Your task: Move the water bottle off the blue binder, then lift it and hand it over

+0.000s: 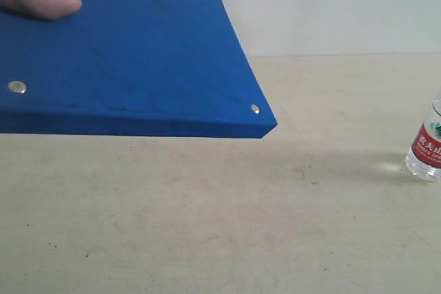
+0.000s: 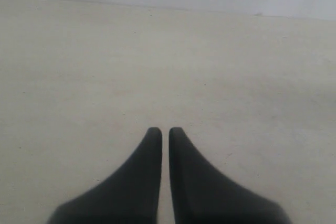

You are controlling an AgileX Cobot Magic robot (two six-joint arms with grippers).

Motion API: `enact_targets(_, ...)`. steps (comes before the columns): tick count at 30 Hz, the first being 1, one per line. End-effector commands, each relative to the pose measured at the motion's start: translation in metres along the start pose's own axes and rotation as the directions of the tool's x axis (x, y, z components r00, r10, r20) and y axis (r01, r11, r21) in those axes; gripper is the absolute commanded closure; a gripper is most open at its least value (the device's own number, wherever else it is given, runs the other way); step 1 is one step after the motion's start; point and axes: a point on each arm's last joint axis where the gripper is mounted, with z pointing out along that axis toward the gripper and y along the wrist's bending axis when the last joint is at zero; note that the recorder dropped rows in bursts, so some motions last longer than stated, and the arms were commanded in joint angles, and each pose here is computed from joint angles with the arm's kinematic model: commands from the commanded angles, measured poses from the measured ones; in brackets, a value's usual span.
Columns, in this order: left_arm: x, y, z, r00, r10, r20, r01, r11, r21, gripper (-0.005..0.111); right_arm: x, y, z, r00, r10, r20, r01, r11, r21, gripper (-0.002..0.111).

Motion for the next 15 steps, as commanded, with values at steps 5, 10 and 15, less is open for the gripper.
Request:
enact_targets(5, 0.001, 0.0006, 0.0003, 0.999, -0.034, 0.001, 0.034, 0.999, -0.016, 0.102, -0.0012, -0.0001, -0.0005, 1.0, -0.002, 0.013, 0.002, 1.0, 0.001, 0.109)
enact_targets(10, 0.0011, 0.0003, 0.0003, 0.999, -0.034, 0.0, 0.034, 0.999, -0.011, 0.102, -0.001, 0.0001, -0.0005, 1.0, 0.005, 0.011, -0.005, 1.0, -0.002, 0.109)
enact_targets(15, 0.0007, 0.0003, 0.0003, 0.999, -0.032, 0.005, 0.032, 0.999, -0.011, 0.102, -0.001, 0.0001, -0.0005, 1.0, 0.005, 0.011, -0.005, 1.0, -0.002, 0.109)
